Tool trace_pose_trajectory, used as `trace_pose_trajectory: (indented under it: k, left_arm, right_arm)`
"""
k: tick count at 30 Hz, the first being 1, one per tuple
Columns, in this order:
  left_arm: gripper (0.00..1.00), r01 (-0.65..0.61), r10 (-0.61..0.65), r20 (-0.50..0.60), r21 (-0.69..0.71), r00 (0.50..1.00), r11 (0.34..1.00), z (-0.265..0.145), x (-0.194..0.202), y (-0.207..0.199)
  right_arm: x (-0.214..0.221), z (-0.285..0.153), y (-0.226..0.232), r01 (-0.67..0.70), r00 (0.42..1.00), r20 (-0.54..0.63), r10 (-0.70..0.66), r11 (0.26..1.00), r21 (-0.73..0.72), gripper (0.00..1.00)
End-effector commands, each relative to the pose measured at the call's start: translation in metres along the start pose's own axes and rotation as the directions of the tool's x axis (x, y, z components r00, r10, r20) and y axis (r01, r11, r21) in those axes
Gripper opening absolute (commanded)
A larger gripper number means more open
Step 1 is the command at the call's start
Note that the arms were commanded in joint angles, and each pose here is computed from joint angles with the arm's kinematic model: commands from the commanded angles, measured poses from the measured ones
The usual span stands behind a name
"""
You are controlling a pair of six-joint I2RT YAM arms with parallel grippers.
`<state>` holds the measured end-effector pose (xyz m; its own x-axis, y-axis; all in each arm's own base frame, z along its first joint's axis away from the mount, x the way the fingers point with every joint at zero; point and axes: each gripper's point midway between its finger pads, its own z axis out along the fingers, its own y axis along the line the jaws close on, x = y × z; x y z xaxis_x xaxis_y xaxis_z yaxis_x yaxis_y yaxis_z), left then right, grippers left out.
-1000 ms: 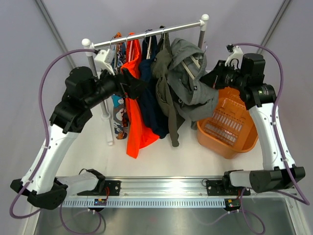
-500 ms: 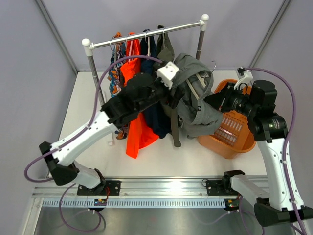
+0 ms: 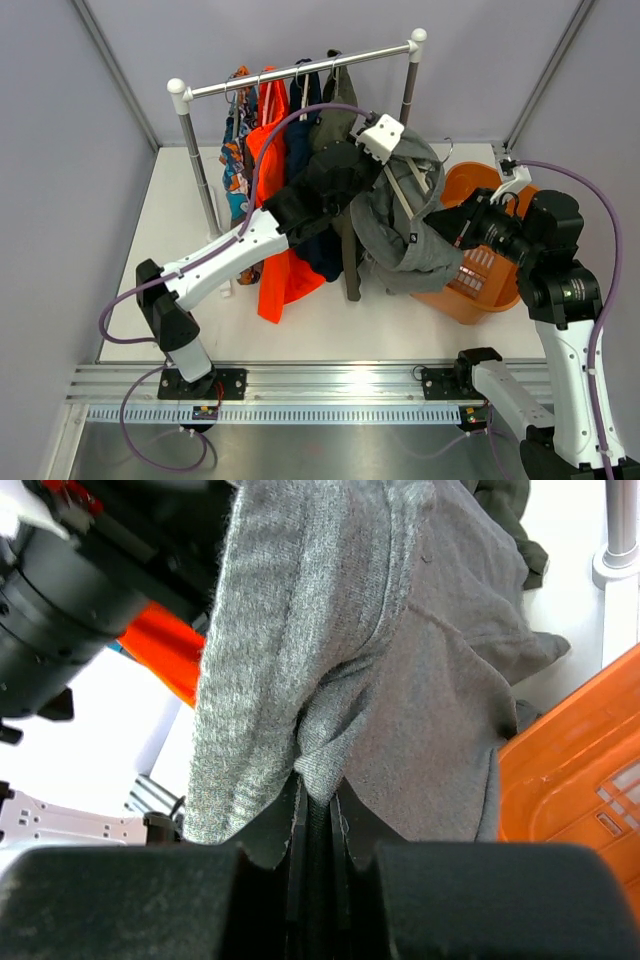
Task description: Remove the shorts from the hanger
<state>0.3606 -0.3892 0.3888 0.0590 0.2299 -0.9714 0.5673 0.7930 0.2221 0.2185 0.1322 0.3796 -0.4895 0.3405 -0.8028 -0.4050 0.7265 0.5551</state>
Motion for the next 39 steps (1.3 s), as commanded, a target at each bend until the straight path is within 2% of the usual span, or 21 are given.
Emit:
trace_pose_trajectory:
  k: [1,2,6,12,16,18,21,25,31,39]
  left_arm:
    - [0.20,0.042,-0.018,0.139,-0.169,0.990,0.985,-0.010,-0.055,0.045]
    - [0.10,0.059,-0.032,0.150,-0.181,0.988,0.982,-0.012,-0.061,0.051]
    - [0.00,0.129,-0.102,0.137,-0.205,0.985,0.970,-0.014,-0.068,0.086]
    - [0.00,0.211,-0.187,0.134,-0.193,0.973,0.958,-0.014,-0.076,0.126]
    - [0.00,0.234,-0.220,0.094,-0.180,0.971,0.956,-0.005,-0.060,0.141]
    - [0.00,0.291,-0.283,0.076,-0.161,0.956,0.943,-0.001,-0.051,0.143]
    - [0.00,0.319,-0.313,0.066,-0.146,0.948,0.936,-0.001,-0.046,0.151]
    - [0.00,0.332,-0.321,0.086,-0.181,0.943,0.926,-0.007,-0.048,0.174]
    - [0.00,0.346,-0.326,0.116,-0.256,0.938,0.903,-0.024,-0.053,0.205]
    - [0.00,0.326,-0.303,0.120,-0.325,0.946,0.888,-0.035,-0.052,0.224]
  right_arm:
    - [-0.015,-0.015,0.018,0.070,0.994,0.085,-0.066,0.996,-0.047,0.00]
    - [-0.012,-0.015,0.016,0.081,0.994,0.076,-0.077,0.996,-0.041,0.00]
    - [0.001,-0.020,0.010,0.181,0.982,0.053,-0.179,0.983,-0.039,0.00]
    - [0.033,-0.027,0.002,0.371,0.928,-0.007,-0.374,0.923,-0.098,0.00]
    - [0.046,-0.032,-0.002,0.456,0.887,-0.023,-0.462,0.882,-0.121,0.00]
    - [0.052,-0.036,-0.002,0.501,0.861,-0.022,-0.508,0.854,-0.138,0.00]
    - [0.065,-0.042,-0.003,0.555,0.823,-0.025,-0.568,0.813,-0.176,0.00]
    - [0.070,-0.046,-0.017,0.583,0.805,-0.047,-0.591,0.804,-0.114,0.00]
    - [0.072,-0.049,-0.039,0.572,0.817,-0.082,-0.570,0.820,0.004,0.00]
    - [0.078,-0.058,-0.038,0.601,0.798,-0.067,-0.599,0.800,0.007,0.00]
